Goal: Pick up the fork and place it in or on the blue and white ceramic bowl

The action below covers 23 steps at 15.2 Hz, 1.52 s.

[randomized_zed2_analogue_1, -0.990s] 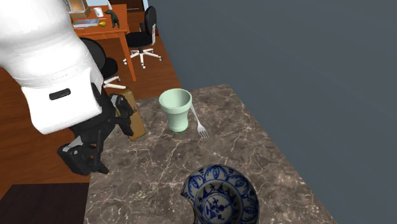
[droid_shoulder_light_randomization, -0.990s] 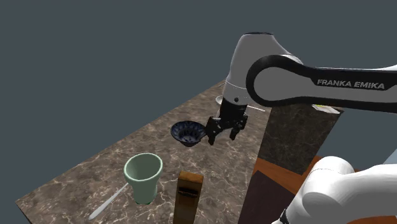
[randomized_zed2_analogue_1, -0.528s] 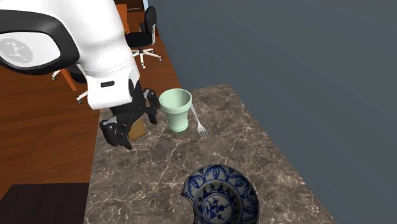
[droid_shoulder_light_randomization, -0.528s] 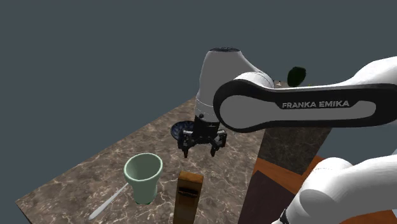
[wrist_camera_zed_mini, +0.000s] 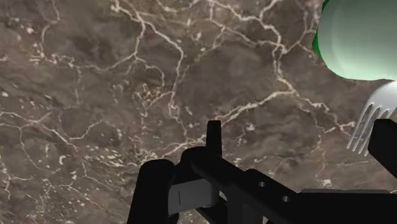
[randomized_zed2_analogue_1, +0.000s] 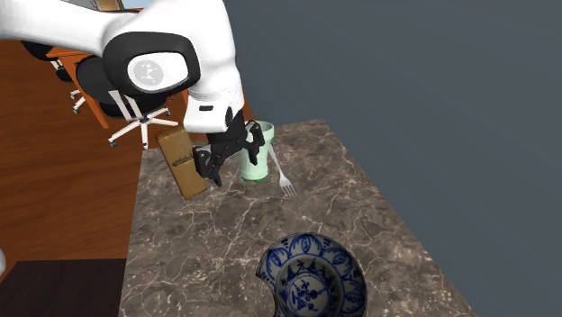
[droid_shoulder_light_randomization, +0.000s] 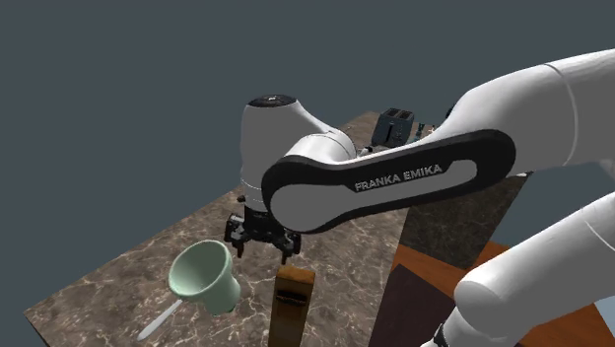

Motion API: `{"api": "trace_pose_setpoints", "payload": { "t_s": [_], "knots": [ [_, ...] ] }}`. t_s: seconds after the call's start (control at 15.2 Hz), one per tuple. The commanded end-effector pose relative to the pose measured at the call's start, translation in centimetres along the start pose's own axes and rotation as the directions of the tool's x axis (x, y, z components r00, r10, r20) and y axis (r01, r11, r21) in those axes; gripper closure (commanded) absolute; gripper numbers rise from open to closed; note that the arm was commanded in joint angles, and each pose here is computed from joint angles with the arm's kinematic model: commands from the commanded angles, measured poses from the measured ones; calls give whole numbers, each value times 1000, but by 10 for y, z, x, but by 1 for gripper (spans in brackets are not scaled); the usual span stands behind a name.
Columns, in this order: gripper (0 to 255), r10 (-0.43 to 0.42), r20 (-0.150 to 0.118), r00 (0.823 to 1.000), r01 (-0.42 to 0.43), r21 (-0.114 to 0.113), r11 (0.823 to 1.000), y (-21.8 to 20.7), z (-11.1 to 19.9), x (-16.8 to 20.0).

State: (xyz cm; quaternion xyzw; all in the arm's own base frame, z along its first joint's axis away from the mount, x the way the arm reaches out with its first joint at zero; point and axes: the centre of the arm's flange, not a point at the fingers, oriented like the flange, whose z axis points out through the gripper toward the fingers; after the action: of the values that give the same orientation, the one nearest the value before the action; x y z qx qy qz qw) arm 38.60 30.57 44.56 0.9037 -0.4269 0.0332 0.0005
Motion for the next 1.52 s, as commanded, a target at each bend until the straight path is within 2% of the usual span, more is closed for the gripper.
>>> {"api": "trace_pose_setpoints", "payload": {
  "t_s": [0.0, 0.26, 0.53, 0.59, 1.06, 1.45],
  "knots": [
    [0, 89, -1, 996, -89, -4, 996, -26, 12, 0],
    [0, 244, -10, 970, -245, -18, 969, -76, 35, 0],
    [0, 393, -20, 919, -394, -30, 919, -125, 59, 9],
    [0, 409, -22, 912, -409, -31, 912, -130, 61, 10],
    [0, 409, -22, 912, -409, -31, 912, -128, 98, 10],
    [0, 409, -22, 912, -409, -31, 912, -128, 101, 10]
  ]
}}
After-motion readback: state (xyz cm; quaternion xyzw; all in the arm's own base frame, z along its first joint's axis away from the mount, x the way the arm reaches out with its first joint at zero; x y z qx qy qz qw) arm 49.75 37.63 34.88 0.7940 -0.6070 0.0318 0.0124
